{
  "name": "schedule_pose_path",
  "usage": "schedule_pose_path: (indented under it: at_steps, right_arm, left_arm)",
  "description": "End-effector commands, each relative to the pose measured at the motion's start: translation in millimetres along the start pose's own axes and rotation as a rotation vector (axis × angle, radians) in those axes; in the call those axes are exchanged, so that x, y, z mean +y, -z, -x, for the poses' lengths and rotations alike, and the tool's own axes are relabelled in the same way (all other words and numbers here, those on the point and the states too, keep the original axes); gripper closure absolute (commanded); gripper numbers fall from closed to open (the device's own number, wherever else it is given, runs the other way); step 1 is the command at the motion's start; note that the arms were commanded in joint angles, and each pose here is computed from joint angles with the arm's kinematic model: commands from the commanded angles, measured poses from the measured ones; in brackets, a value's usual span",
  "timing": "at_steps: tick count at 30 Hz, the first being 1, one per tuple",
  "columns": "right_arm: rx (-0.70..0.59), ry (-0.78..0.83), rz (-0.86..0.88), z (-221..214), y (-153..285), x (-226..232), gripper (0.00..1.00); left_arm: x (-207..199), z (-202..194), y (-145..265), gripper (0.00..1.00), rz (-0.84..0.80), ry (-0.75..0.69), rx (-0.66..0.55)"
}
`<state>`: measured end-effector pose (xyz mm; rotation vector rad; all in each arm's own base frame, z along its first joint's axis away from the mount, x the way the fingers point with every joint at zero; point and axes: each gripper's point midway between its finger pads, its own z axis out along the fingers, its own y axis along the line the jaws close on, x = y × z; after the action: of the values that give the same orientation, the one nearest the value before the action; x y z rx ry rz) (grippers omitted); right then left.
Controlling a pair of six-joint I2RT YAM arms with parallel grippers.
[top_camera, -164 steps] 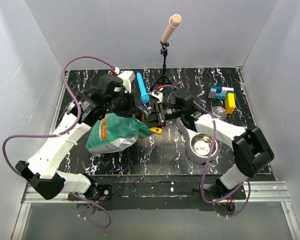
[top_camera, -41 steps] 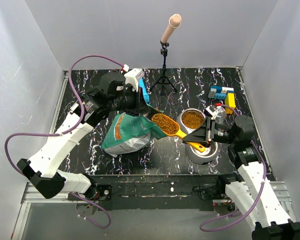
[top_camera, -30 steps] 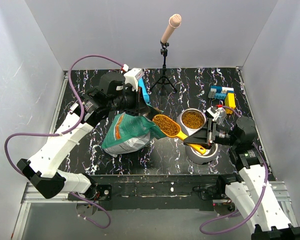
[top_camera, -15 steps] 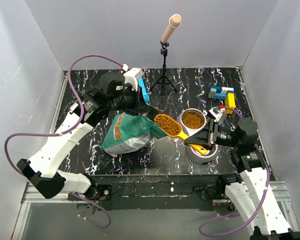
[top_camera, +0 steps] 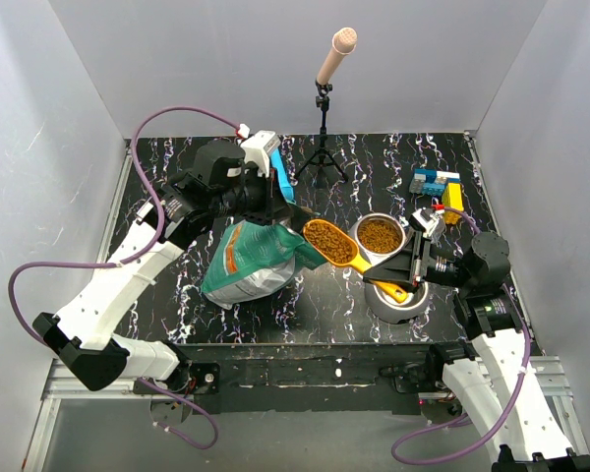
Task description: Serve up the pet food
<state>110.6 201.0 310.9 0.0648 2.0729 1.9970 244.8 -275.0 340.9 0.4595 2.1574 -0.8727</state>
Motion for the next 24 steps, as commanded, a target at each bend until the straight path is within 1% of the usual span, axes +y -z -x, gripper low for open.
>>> schedule_pose_path:
  at_steps: [1,7,15,24]
  right_arm:
    - [0.003,0.09,0.046,-1,2,17,0.99]
    - [-0.011,0.088,0.044,-2,3,17,0.99]
    - [-0.046,0.09,0.04,0,5,18,0.99]
    - [-0.119,0.1,0.028,10,9,19,0.99]
  left_arm:
    - [-23,65,35,1.0,-0.042,-0.061,-0.26]
    - [-14,69,39,1.0,0.012,-0.06,-0.286]
    - [-5,66,38,1.0,0.057,-0.055,-0.272]
    - [3,66,41,1.0,0.102,-0.058,-0.277]
